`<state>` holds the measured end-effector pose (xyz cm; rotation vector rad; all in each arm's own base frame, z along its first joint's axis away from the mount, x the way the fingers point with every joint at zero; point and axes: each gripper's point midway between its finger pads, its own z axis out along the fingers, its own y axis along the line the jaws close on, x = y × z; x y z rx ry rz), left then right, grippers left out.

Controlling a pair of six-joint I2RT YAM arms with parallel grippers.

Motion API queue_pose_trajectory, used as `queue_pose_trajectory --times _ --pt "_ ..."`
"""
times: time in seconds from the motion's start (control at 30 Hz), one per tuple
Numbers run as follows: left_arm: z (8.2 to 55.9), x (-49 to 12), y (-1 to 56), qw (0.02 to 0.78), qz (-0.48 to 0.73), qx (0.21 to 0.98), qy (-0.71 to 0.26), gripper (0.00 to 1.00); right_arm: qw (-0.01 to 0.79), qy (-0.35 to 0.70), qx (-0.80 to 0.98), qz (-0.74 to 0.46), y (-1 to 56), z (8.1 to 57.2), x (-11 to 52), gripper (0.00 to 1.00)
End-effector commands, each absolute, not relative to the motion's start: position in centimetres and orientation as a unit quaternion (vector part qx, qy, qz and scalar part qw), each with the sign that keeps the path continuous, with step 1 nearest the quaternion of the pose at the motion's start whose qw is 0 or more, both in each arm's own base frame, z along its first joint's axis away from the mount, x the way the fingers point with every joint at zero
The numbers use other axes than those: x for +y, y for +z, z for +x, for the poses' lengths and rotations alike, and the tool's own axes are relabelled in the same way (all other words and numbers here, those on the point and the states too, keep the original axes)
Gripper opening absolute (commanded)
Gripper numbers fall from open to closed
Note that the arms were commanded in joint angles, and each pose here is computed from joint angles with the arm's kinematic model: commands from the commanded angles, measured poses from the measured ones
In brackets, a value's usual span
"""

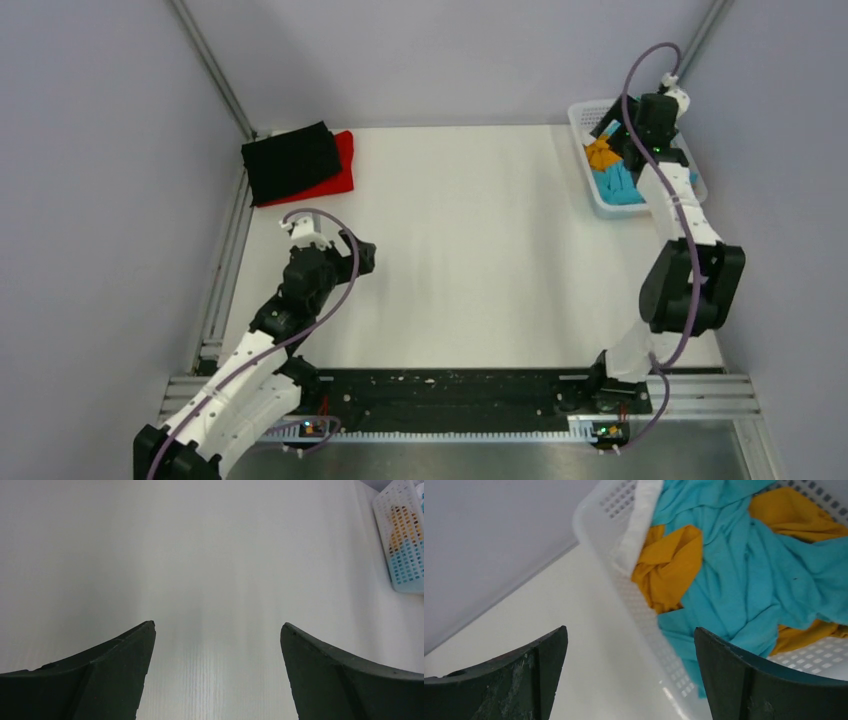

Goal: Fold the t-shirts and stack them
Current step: Grab crumpled tshirt from bin with the right arm

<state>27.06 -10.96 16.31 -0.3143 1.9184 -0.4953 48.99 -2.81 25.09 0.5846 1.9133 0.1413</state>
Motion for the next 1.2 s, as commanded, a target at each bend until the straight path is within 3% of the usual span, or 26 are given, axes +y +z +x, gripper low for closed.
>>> queue_pose_trajectory --times 0.0,0.2,0.43,0.6,0.9,1.17 --pt "28.1 -10.5 17.4 0.564 -0.147 0.787 -0.202 0.99 0.486 0.023 0.81 0.328 21.9 51.0 -10.6 0.93" --pt "28.6 -10.4 17.3 0.565 -0.147 0.789 -0.192 0.99 0.456 -0.021 0.807 0.375 17.7 54.2 -17.6 0.86" --pt "28.8 -10.4 17.1 0.56 -0.149 0.794 -0.186 0.99 0.444 -0.052 0.819 0.359 14.7 57.4 -20.3 0.74" --pt "28.8 -10.2 17.2 0.564 -0.149 0.791 -0.184 0.99 0.436 -0.035 0.831 0.344 12.5 59.1 -20.1 0.63" --pt "29.0 -10.2 16.8 0.559 -0.149 0.796 -0.178 0.99 0.431 0.049 0.846 0.311 10.4 61.5 -17.5 0.55" --pt "29.1 -10.2 16.7 0.556 -0.15 0.799 -0.174 0.99 0.459 0.065 0.839 0.284 12.4 62.6 -17.1 0.14"
